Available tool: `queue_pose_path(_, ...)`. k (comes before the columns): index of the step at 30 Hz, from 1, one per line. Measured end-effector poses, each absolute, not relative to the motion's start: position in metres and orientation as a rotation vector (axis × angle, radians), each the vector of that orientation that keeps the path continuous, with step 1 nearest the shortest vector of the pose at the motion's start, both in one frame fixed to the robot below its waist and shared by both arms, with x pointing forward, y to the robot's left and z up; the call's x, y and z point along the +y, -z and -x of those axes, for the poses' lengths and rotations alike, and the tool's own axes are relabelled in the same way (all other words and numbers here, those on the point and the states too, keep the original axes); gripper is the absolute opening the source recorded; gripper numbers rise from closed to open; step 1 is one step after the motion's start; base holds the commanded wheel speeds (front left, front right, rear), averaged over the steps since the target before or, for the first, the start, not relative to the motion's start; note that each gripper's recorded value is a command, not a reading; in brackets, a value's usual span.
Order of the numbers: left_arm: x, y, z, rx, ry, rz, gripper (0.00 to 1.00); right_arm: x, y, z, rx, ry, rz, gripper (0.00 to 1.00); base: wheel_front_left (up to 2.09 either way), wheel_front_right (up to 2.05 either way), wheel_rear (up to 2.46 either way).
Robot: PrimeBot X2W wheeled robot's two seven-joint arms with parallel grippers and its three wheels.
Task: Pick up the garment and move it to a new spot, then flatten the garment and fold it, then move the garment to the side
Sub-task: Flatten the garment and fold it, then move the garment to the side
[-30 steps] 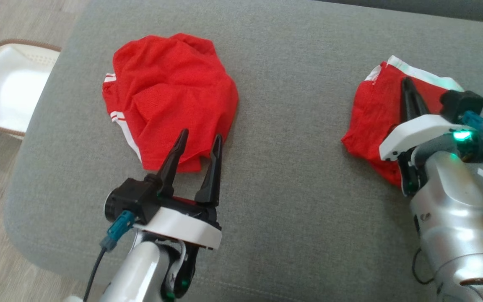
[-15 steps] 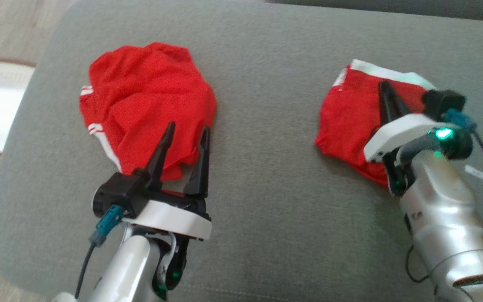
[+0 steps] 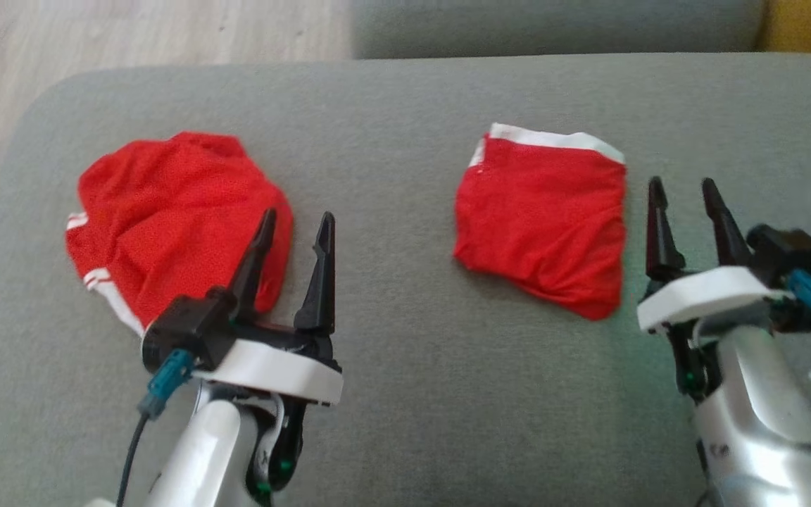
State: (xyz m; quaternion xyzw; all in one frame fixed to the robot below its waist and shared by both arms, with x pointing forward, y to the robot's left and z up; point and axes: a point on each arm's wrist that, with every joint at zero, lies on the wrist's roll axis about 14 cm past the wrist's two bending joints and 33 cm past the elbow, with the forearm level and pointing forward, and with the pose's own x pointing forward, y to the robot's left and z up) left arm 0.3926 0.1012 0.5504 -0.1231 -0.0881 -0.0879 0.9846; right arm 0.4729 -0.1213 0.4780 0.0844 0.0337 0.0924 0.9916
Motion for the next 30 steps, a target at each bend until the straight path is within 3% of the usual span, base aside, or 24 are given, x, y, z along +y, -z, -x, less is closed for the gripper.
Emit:
queue_pose_path(14, 0.095, -0.529, -0.375, -0.115, 0.187, 0.246, 1.0, -0.163, -0.461, -0.408, 0.081, -0.072, -0.209, 1.0, 0.0, 0.0, 0.0)
queue_pose_path(23, 0.098, -0.519, -0.375, -0.085, 0.177, 0.249, 1.0, -0.154, -0.45, -0.419, 0.139, -0.101, -0.181, 1.0, 0.0, 0.0, 0.0)
queue_pose_path(30, 0.103, -0.513, -0.383, -0.069, 0.169, 0.243, 1.0, -0.125, -0.431, -0.457, 0.304, -0.173, -0.164, 1.0, 0.0, 0.0, 0.0)
